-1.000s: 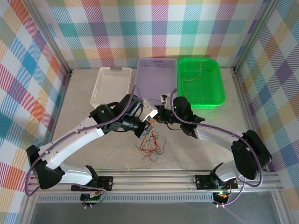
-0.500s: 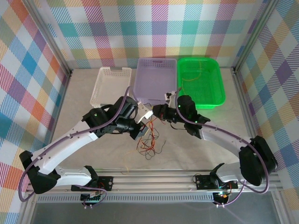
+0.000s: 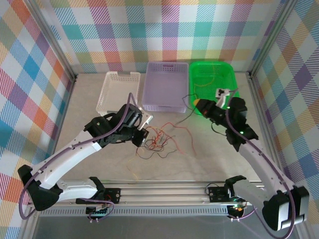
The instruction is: Untangle the cables
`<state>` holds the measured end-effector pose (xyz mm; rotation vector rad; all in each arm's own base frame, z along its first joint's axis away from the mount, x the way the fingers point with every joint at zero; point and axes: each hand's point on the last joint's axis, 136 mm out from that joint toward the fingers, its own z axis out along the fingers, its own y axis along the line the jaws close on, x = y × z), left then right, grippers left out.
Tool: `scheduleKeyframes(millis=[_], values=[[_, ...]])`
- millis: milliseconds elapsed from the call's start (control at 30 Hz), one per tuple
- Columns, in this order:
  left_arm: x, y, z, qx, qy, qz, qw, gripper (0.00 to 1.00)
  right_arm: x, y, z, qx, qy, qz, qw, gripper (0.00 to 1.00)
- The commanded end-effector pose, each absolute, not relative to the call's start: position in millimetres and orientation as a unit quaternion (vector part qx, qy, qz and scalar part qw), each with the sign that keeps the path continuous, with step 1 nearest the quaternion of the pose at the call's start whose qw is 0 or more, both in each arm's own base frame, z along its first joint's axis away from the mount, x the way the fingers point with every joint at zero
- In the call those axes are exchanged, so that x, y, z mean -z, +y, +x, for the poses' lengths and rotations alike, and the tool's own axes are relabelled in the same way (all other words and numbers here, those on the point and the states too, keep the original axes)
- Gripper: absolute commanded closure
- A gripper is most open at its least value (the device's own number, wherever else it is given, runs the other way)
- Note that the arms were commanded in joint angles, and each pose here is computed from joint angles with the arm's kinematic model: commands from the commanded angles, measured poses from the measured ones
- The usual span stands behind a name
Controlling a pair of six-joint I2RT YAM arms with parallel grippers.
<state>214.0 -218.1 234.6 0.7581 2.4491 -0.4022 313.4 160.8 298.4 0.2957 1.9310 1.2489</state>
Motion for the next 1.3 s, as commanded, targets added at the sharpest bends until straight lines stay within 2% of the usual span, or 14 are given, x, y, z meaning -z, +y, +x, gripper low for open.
scheduleKeyframes(millis=[0,100,233,467,833,900,933,1067,1133,1267], values=[[-224.1,-194.3,222.9,0.122,0.929,0.232,0.26,1.0,-320.0,139.0,301.0,-0.471,0.771,0.103,0.416,1.0],[-216.6,-186.3,229.2,0.114,0.937,0.21,0.254,1.0,-342.6,120.5,295.1,-0.453,0.771,0.101,0.436,1.0],[-208.5,-185.0,233.5,0.113,0.942,0.2,0.246,1.0,-374.7,125.6,286.5,-0.469,0.767,0.06,0.434,1.0],[-213.2,-204.5,234.1,0.16,0.932,0.214,0.246,1.0,-416.9,163.2,278.7,-0.547,0.741,-0.032,0.388,1.0],[-238.3,-234.4,218.1,0.269,0.894,0.245,0.262,0.99,-442.0,246.0,296.0,-0.587,0.729,-0.152,0.318,1.0],[-242.9,-234.4,217.7,0.275,0.889,0.246,0.272,0.91,-447.7,260.6,298.5,-0.59,0.724,-0.172,0.312,1.0],[-243.9,-234.2,218.1,0.275,0.888,0.246,0.276,0.83,-449.2,266.5,299.9,-0.593,0.722,-0.179,0.308,1.0],[-253.7,-236.0,219.3,0.283,0.88,0.247,0.29,0.69,-457.1,284.3,302.8,-0.606,0.708,-0.208,0.297,1.0],[-261.6,-234.9,223.3,0.281,0.878,0.241,0.302,0.5,-457.2,292.3,301.7,-0.614,0.702,-0.223,0.283,1.0],[-280.1,-234.6,231.2,0.28,0.871,0.232,0.33,0.37,-452.6,300.5,298.9,-0.622,0.697,-0.239,0.264,1.0]])
